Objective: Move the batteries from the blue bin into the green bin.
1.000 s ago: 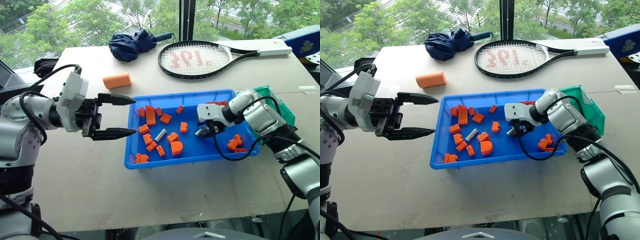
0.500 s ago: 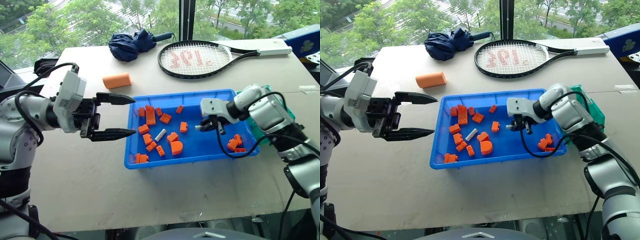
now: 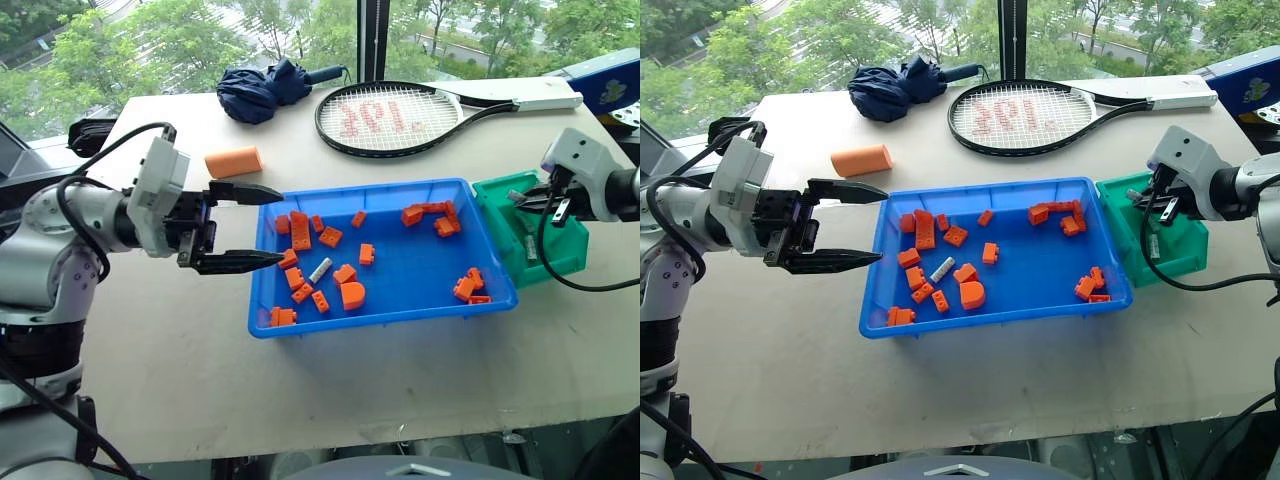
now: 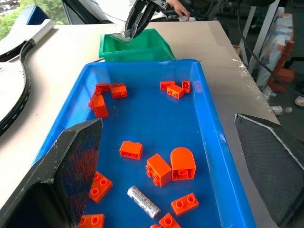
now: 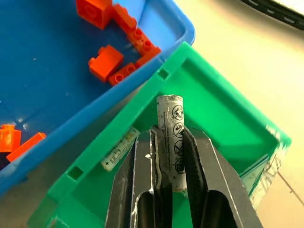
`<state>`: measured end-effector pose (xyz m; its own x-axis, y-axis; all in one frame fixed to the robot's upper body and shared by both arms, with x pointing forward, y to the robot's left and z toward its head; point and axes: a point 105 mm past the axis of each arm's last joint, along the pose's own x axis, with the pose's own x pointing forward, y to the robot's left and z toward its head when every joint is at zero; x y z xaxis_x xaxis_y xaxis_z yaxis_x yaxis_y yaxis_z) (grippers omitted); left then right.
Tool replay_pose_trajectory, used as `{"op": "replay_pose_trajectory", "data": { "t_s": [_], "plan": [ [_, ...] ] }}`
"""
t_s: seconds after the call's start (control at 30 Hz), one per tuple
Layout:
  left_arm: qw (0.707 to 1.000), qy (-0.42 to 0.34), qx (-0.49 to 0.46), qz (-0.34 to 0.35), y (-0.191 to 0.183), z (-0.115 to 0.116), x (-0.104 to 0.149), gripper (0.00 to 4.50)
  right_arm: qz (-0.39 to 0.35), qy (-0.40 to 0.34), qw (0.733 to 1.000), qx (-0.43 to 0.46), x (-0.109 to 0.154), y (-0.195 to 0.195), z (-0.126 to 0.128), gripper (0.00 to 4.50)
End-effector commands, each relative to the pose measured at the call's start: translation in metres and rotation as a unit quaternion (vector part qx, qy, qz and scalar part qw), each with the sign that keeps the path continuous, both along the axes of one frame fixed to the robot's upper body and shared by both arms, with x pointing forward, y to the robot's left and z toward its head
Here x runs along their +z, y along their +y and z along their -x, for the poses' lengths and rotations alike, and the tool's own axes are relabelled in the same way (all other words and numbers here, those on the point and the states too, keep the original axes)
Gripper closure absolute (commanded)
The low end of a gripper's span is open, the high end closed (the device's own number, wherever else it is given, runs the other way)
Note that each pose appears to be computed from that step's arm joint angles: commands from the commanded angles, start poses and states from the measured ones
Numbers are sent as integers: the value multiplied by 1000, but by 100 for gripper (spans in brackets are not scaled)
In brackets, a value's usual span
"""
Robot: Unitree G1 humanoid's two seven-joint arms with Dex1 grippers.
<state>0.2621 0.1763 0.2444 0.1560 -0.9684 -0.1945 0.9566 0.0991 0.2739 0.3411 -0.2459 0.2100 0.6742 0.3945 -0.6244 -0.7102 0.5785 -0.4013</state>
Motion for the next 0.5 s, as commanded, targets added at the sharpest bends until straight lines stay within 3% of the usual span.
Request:
{"op": "replay_pose_trajectory", "data": {
  "t_s": [0.03,0.07,0.1,0.37,0.5],
  "plan": [
    [1000,-21,-3,-5,1,1,7,0,2,-18,1000,-21,7,-14,4,446],
    [1000,-21,-3,-5,1,0,7,0,2,-14,1000,-22,4,-15,5,446],
    [1000,-21,-3,-6,1,0,8,0,2,-12,1000,-23,1,-16,5,404],
    [1000,-20,5,-11,2,0,10,0,1,-24,999,-34,2,-23,6,17],
    [999,-21,16,-20,3,-1,8,0,-59,-67,996,-9,16,-7,9,7]
  ]
}}
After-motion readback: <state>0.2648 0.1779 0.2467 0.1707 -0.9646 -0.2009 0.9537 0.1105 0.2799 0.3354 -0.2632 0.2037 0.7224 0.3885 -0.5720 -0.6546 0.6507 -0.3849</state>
